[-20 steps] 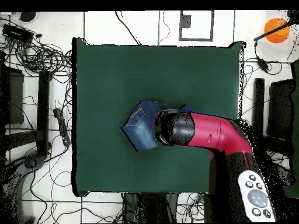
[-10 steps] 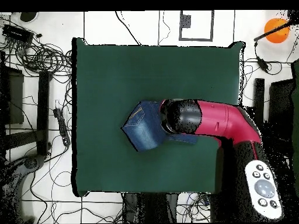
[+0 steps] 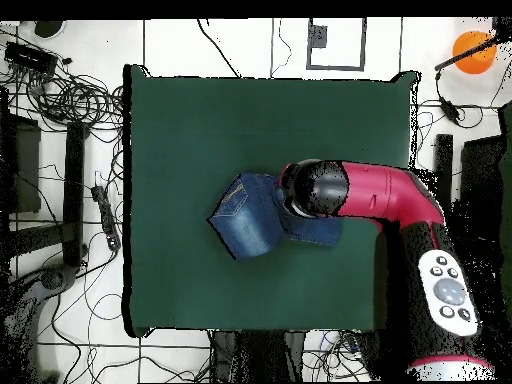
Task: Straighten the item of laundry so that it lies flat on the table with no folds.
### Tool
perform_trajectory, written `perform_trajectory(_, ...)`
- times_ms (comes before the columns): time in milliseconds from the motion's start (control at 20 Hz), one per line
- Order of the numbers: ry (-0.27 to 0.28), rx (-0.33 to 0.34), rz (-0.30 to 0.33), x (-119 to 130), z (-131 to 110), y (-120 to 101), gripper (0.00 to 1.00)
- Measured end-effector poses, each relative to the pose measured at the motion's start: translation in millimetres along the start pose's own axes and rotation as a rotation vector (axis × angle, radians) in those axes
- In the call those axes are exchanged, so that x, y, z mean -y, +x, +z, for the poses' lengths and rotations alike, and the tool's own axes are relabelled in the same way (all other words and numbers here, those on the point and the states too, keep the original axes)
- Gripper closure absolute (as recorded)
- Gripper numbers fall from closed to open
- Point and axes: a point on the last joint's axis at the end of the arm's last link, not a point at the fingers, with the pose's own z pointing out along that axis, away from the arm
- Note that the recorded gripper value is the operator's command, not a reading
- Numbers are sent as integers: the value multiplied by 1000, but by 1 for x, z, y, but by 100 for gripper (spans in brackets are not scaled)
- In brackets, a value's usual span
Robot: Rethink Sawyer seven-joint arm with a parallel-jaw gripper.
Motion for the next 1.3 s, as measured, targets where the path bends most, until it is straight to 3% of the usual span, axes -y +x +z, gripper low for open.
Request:
perform_trajectory(300, 12, -18, -16, 1, 24, 1, 0)
perform_trajectory(750, 12, -27, -34, -10, 32, 5, 0)
perform_trajectory(1050, 16, -16, -49, -15, 18, 11, 0)
perform_trajectory(1300, 21, 12, -63, -18, -11, 17, 0)
